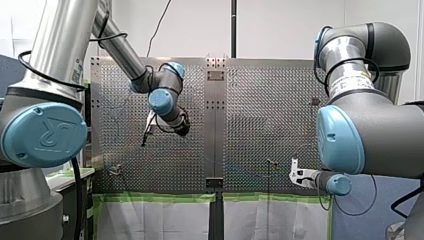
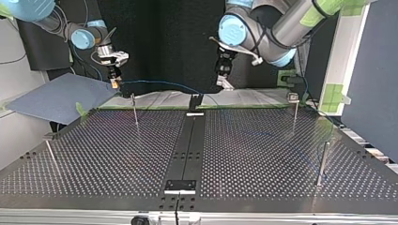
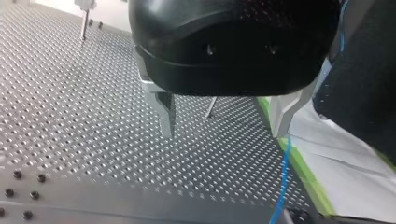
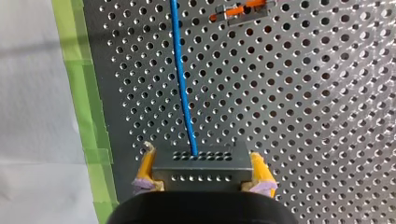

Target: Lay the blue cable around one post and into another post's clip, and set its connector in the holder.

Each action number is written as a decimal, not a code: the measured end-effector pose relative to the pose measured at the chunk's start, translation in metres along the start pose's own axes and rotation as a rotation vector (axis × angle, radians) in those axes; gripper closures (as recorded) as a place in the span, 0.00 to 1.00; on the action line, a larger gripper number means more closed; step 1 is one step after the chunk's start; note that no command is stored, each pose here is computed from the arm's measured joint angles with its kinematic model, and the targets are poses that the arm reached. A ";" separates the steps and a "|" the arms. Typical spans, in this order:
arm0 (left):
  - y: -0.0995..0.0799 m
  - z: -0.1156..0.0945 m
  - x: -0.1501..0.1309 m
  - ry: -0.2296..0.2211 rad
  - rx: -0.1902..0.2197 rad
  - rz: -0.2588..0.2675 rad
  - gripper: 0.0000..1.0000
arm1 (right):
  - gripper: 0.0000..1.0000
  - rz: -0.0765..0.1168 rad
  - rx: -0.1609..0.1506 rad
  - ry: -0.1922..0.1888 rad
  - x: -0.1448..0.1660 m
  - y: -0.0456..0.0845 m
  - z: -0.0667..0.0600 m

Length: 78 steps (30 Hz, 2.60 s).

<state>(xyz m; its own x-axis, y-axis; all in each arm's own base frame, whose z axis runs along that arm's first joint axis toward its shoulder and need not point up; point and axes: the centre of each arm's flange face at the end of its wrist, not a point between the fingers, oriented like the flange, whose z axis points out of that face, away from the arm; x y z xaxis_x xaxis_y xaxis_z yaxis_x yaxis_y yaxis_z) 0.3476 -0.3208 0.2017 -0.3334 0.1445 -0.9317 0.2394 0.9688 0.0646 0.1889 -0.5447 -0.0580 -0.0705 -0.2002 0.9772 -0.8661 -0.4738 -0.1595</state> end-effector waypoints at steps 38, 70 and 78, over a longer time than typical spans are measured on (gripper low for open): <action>-0.204 0.049 0.002 -0.322 0.161 -0.142 0.00 | 1.00 -0.010 -0.064 -0.004 0.000 0.001 0.001; -0.262 0.109 0.083 -0.341 0.211 -0.189 0.00 | 1.00 -0.009 -0.063 -0.014 -0.002 -0.002 0.001; -0.264 0.121 0.126 -0.287 0.229 -0.151 0.00 | 1.00 -0.010 -0.063 -0.014 -0.002 -0.002 0.001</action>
<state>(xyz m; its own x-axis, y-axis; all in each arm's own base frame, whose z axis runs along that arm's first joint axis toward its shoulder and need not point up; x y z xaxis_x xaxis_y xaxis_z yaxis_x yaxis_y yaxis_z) 0.3524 -0.5830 0.0243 -0.1202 -0.0898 -0.9887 0.4149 0.9002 -0.1322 0.1908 -0.5441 -0.0596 -0.0554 -0.2084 0.9765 -0.8964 -0.4205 -0.1406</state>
